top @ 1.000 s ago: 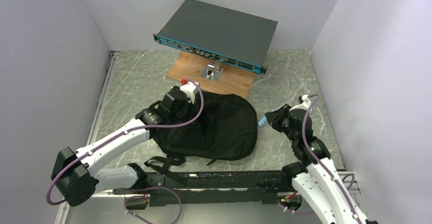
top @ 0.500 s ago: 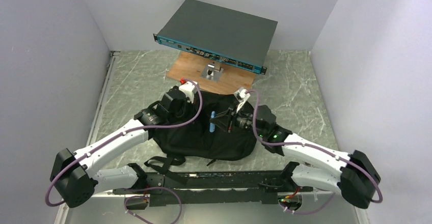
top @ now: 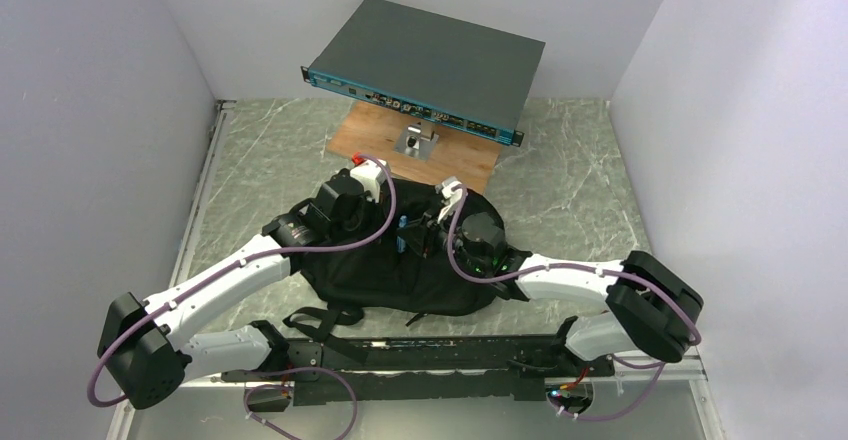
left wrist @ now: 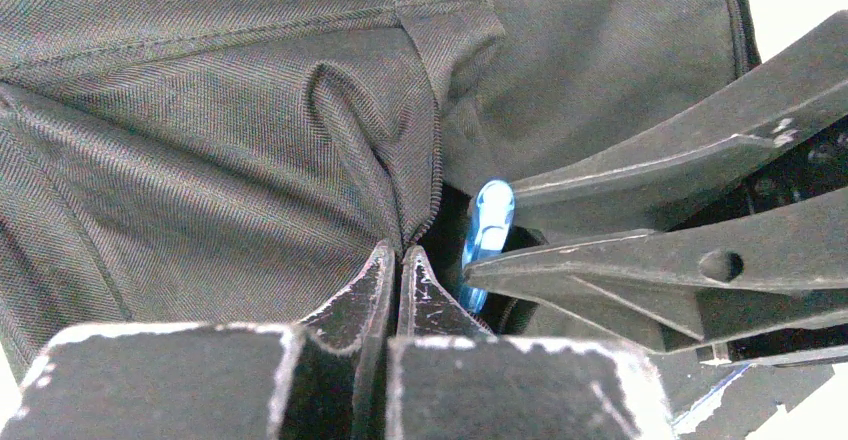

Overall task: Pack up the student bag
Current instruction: Place the stationery in the student bag, then zip the student bag at the center of the board.

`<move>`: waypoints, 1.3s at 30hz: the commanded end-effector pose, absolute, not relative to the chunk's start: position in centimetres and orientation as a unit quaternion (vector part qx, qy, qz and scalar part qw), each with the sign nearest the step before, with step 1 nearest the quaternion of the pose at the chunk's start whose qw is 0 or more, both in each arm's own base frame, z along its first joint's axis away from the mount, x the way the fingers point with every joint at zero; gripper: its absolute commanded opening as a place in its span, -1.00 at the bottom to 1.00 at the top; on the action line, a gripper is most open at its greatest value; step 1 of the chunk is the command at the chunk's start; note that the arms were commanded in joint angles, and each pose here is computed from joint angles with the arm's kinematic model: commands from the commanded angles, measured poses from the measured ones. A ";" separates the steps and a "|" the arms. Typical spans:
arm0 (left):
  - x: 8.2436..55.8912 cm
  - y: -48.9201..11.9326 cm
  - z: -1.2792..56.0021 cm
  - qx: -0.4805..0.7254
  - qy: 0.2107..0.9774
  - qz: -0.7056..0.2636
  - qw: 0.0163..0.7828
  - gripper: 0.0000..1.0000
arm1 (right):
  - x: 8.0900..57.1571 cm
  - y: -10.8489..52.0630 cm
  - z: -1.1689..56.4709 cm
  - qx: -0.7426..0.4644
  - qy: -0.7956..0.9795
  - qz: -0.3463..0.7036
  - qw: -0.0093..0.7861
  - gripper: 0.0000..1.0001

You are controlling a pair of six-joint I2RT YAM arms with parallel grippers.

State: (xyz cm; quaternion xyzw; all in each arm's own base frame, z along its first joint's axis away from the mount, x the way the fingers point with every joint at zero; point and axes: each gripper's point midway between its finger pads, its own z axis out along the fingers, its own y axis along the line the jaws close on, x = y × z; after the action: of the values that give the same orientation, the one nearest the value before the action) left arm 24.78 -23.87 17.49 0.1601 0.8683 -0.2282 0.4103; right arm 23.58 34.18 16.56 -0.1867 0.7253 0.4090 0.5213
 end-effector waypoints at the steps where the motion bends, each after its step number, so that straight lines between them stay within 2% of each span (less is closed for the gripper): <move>1: 24.4 -25.4 20.7 0.167 0.840 -0.280 0.433 -1.00 | 22.9 35.7 19.0 -0.176 0.708 0.457 0.509 -0.54; 4: 24.4 -25.3 20.8 0.170 0.839 -0.279 0.435 -1.00 | 21.8 36.2 18.4 -0.177 0.735 0.467 0.458 -0.19; 6: 24.3 -25.3 20.6 0.171 0.841 -0.277 0.432 -1.00 | 21.1 36.2 18.9 -0.186 0.744 0.469 0.437 0.12; 8: 24.3 -25.2 20.5 0.170 0.841 -0.277 0.432 -1.00 | 21.4 35.2 18.8 -0.180 0.766 0.444 0.429 0.55; 9: 24.2 -25.2 20.5 0.170 0.841 -0.277 0.432 -1.00 | 21.7 34.6 18.9 -0.183 0.774 0.431 0.427 0.62; 12: 24.2 -25.2 20.4 0.173 0.842 -0.274 0.430 -1.00 | 22.4 32.3 19.6 -0.200 0.781 0.379 0.454 0.63; 17: 24.3 -25.4 19.3 0.190 0.855 -0.262 0.406 -1.00 | 20.9 30.3 19.3 -0.318 0.730 0.333 0.504 0.61; 18: 24.3 -25.2 19.0 0.187 0.862 -0.251 0.399 -0.89 | 20.3 30.5 19.4 -0.337 0.714 0.338 0.512 0.61; 20: 24.1 -24.8 18.8 0.178 0.868 -0.245 0.393 -0.52 | 19.1 31.0 19.1 -0.381 0.676 0.347 0.527 0.60; 23: 24.3 -23.6 19.6 0.148 0.860 -0.240 0.425 -0.01 | 17.7 31.9 18.6 -0.453 0.607 0.334 0.561 0.58; 26: 23.9 -22.6 20.6 0.133 0.853 -0.242 0.443 0.32 | 16.3 33.0 18.5 -0.508 0.532 0.334 0.590 0.57; 27: 23.8 -22.2 20.8 0.130 0.852 -0.238 0.447 0.36 | 15.8 33.5 18.3 -0.527 0.517 0.338 0.584 0.57; 32: 22.8 -19.6 20.7 0.102 0.853 -0.218 0.462 0.40 | 14.0 36.7 16.5 -0.616 0.440 0.352 0.551 0.43; 39: 20.6 -17.0 20.2 0.059 0.841 -0.236 0.483 0.45 | 14.3 39.3 15.0 -0.649 0.433 0.336 0.528 0.19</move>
State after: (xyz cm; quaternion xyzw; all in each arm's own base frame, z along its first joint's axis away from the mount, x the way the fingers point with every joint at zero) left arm 21.23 -18.32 20.56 0.0926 0.8433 -0.2354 0.4741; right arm 14.52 36.30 11.25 -0.6241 0.5157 0.3301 0.4854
